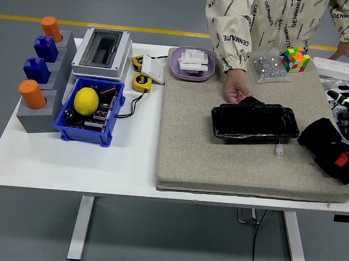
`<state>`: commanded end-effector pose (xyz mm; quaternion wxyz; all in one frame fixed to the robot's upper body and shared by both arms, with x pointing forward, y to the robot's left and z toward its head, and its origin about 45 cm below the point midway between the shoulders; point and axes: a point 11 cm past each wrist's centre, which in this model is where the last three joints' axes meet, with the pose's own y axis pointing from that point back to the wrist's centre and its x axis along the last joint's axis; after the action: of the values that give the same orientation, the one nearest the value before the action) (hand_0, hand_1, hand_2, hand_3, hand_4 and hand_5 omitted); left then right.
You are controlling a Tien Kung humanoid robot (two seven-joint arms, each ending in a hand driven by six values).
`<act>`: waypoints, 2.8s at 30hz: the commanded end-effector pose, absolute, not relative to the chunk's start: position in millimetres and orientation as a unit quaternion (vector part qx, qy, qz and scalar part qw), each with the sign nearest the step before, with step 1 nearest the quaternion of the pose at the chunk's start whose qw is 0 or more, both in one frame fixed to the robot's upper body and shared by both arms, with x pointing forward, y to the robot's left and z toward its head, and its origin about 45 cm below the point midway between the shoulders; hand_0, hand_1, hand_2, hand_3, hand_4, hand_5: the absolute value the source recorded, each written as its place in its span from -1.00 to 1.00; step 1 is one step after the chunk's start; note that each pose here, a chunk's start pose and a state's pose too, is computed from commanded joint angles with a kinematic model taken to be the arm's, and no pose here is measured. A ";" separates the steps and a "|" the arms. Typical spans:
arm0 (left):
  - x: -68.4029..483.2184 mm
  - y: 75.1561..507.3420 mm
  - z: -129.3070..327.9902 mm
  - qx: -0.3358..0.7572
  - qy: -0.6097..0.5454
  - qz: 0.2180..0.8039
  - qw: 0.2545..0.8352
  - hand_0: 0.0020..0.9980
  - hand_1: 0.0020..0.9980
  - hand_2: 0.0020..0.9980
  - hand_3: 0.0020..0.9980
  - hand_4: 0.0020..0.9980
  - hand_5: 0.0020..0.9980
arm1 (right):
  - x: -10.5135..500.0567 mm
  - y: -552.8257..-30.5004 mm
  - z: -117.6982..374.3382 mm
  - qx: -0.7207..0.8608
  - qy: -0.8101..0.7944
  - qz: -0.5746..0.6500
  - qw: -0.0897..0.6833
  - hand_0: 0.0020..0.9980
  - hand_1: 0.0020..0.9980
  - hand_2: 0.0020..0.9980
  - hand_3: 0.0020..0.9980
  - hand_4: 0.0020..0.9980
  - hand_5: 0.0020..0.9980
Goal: Pick the rag up,wipe the panel,place it on the desk
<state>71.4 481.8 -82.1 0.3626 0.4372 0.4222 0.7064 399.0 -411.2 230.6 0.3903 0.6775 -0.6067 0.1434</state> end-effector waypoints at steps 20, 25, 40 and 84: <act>69.3 483.3 -81.8 0.440 0.421 0.706 0.362 0.22 0.28 0.31 0.12 0.26 -0.12 | 397.2 -405.6 222.6 0.522 -0.443 0.410 0.602 0.62 0.52 0.66 0.67 1.00 0.33; 67.9 483.3 -82.0 0.441 0.422 0.705 0.361 0.22 0.28 0.31 0.12 0.26 -0.12 | 399.6 -399.7 224.9 0.469 -0.400 0.472 0.630 0.62 0.52 0.66 0.65 1.00 0.34; 68.0 483.1 -82.1 0.441 0.422 0.705 0.361 0.22 0.28 0.31 0.12 0.26 -0.12 | 405.3 -408.0 225.9 0.485 -0.558 0.362 0.567 0.58 0.50 0.64 0.60 1.00 0.28; 65.2 476.4 -85.7 0.441 0.428 0.700 0.364 0.22 0.28 0.31 0.12 0.26 -0.12 | 388.8 -398.7 152.0 0.529 -0.614 0.270 0.519 0.58 0.46 0.57 0.57 1.00 0.25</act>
<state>65.2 476.4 -85.7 0.3638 0.4410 0.4280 0.7000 388.8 -398.7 152.0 0.5190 0.5294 -0.6142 0.2704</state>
